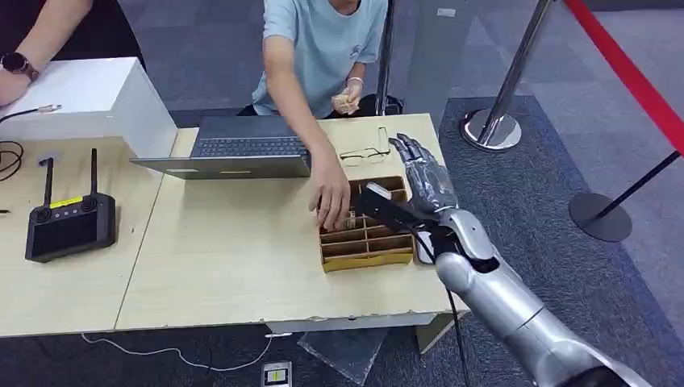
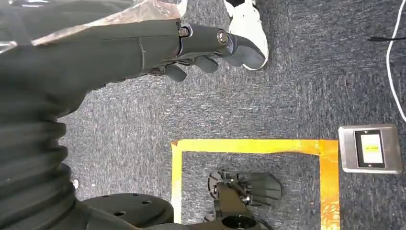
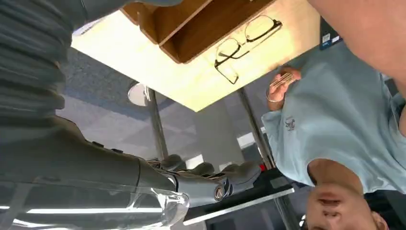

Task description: Pass the card to the sensor for recognition and then transmit it.

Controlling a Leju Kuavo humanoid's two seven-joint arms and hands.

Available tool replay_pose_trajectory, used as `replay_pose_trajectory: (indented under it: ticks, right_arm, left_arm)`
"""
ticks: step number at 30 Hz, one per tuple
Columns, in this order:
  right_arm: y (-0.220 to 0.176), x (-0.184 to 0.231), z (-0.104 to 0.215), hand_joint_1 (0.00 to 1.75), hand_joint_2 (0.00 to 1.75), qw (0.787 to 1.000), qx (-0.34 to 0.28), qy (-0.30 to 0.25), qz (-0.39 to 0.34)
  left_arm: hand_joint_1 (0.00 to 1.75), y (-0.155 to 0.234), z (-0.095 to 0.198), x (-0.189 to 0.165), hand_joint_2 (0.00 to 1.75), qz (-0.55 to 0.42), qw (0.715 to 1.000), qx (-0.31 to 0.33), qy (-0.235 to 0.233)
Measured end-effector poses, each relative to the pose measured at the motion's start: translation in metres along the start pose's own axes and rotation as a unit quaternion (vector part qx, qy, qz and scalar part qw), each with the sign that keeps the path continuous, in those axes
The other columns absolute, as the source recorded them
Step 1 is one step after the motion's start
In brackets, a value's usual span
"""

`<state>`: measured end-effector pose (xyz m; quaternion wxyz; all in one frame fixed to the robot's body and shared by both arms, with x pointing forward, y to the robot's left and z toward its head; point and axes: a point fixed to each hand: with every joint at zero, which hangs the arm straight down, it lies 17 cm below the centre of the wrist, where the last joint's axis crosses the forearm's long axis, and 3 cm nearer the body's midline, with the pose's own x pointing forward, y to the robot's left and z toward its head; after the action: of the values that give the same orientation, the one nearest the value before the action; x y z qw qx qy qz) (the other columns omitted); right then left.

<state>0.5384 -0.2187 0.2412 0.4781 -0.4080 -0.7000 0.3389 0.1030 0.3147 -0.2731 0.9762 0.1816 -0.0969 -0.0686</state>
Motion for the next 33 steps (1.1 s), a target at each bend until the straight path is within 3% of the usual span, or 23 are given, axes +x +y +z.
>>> replay_pose_trajectory:
  ticks: [4,33]
  right_arm:
    - [-0.007,0.002,-0.001,0.00,1.75,1.000,-0.012,-0.003,-0.001]
    - [0.049,0.066,0.021,0.00,1.75,0.992,0.109,-0.053,0.030]
  left_arm:
    - [0.00,0.000,0.000,0.000,1.75,0.000,1.000,0.001,0.000]
    - [0.00,0.000,0.000,-0.001,1.75,0.009,1.000,0.000,0.004]
